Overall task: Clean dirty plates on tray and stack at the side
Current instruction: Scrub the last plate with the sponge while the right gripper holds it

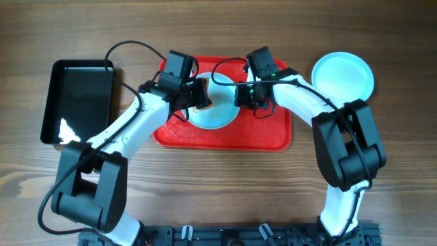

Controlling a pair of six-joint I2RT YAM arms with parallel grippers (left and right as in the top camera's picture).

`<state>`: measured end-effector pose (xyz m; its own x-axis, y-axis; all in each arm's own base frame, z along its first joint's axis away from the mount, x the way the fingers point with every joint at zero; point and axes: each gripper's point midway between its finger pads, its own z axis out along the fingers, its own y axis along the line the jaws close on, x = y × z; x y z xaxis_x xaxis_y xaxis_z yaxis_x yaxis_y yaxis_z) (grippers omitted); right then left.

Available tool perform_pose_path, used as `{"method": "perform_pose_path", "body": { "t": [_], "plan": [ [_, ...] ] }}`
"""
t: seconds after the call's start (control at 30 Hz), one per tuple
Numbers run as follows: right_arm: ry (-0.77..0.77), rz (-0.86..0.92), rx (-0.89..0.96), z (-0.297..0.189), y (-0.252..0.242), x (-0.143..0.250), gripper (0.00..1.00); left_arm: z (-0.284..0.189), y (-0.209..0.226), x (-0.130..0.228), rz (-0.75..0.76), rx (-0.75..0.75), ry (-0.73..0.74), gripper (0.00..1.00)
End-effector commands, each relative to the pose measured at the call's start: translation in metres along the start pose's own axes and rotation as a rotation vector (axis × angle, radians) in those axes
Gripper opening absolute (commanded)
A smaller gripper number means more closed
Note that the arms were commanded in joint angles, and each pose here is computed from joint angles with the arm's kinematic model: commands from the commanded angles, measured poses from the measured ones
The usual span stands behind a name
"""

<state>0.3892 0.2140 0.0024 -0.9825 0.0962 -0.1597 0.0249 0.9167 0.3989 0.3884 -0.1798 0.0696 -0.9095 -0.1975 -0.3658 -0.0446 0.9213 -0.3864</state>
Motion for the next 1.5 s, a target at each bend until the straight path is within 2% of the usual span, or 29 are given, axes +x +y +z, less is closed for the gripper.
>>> {"method": "perform_pose_path", "body": {
  "t": [0.0,0.17,0.43,0.6,0.83,0.93,1.1,1.2,1.33,1.47],
  "plan": [
    [0.051,0.034,0.014,0.016,-0.007,0.012,0.04,0.017,0.002,0.014,-0.005,0.004,0.057,0.04],
    [0.052,0.035,0.014,0.016,-0.007,0.012,0.04,0.043,-0.007,0.035,0.020,0.028,0.126,0.04],
    [0.052,0.034,0.014,0.016,-0.007,0.012,0.04,0.051,-0.022,0.036,0.058,0.055,0.102,0.04],
    [0.052,0.033,0.015,0.016,-0.007,0.012,0.04,0.053,0.018,0.031,0.065,-0.153,0.052,0.04],
    [0.054,0.034,0.016,0.016,-0.008,0.012,0.04,0.057,0.060,0.037,0.205,-0.356,0.075,0.04],
    [0.055,0.034,0.016,0.015,-0.008,0.013,0.04,0.051,0.077,0.026,0.218,-0.465,0.022,0.04],
    [0.055,0.037,0.034,0.015,-0.011,0.013,0.04,0.024,0.110,-0.006,0.249,-0.729,-0.138,0.04],
    [0.056,0.037,0.035,0.015,-0.011,0.013,0.04,0.010,0.117,-0.017,0.256,-0.811,-0.198,0.04],
    [0.054,0.036,0.033,0.015,-0.011,0.013,0.04,0.001,0.102,-0.029,0.245,-0.773,-0.239,0.04],
    [0.053,0.036,0.033,0.015,-0.011,0.013,0.04,-0.008,0.066,-0.040,0.225,-0.622,-0.270,0.04]
  ]
}}
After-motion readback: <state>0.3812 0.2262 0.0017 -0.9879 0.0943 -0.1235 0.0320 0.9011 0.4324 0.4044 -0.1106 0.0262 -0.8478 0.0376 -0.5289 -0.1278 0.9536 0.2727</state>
